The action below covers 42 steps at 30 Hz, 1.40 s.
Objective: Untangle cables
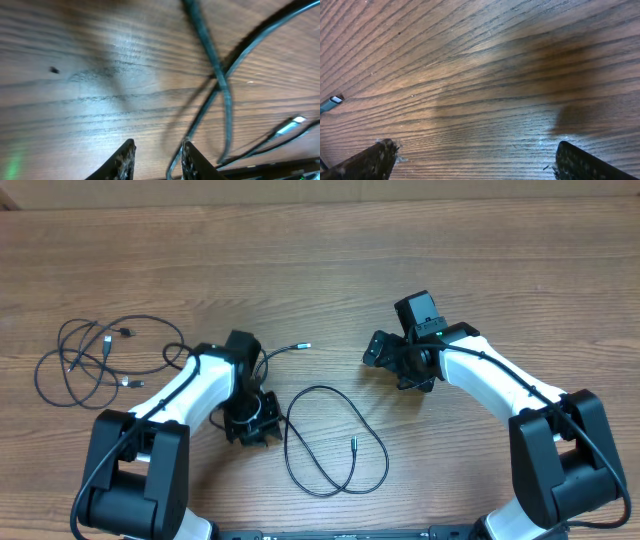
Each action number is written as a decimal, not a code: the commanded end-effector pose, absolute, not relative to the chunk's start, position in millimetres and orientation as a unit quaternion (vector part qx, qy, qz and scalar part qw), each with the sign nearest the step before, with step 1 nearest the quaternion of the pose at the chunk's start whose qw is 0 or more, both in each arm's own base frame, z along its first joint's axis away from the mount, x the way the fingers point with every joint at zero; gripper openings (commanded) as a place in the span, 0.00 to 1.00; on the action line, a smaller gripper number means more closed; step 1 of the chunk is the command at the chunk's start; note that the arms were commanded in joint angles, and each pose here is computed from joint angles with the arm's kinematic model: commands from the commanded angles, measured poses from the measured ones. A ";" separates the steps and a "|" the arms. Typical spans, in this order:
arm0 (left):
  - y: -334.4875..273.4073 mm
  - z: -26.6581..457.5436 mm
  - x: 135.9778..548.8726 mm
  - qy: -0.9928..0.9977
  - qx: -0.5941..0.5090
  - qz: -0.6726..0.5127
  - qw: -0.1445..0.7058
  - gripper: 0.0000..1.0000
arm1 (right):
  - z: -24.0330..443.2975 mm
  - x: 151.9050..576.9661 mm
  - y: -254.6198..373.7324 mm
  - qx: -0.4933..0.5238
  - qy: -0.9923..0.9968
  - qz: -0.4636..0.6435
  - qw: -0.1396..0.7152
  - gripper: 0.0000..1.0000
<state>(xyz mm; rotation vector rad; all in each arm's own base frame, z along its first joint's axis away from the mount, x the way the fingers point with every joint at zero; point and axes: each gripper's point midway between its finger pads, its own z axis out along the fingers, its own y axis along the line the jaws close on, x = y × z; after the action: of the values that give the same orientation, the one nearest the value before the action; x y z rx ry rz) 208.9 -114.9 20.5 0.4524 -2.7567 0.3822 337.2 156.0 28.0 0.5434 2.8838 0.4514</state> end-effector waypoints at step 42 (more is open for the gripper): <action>-110.3 -2.4 222.7 -0.987 0.157 -0.004 0.046 0.04 | 36.9 345.0 157.2 0.180 0.966 0.153 0.103 1.00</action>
<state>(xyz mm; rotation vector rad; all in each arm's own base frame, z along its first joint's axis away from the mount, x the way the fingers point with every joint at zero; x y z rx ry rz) 208.1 -125.9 -4.6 0.5122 -2.9307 0.0870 337.2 155.9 28.0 0.5429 2.8837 0.4509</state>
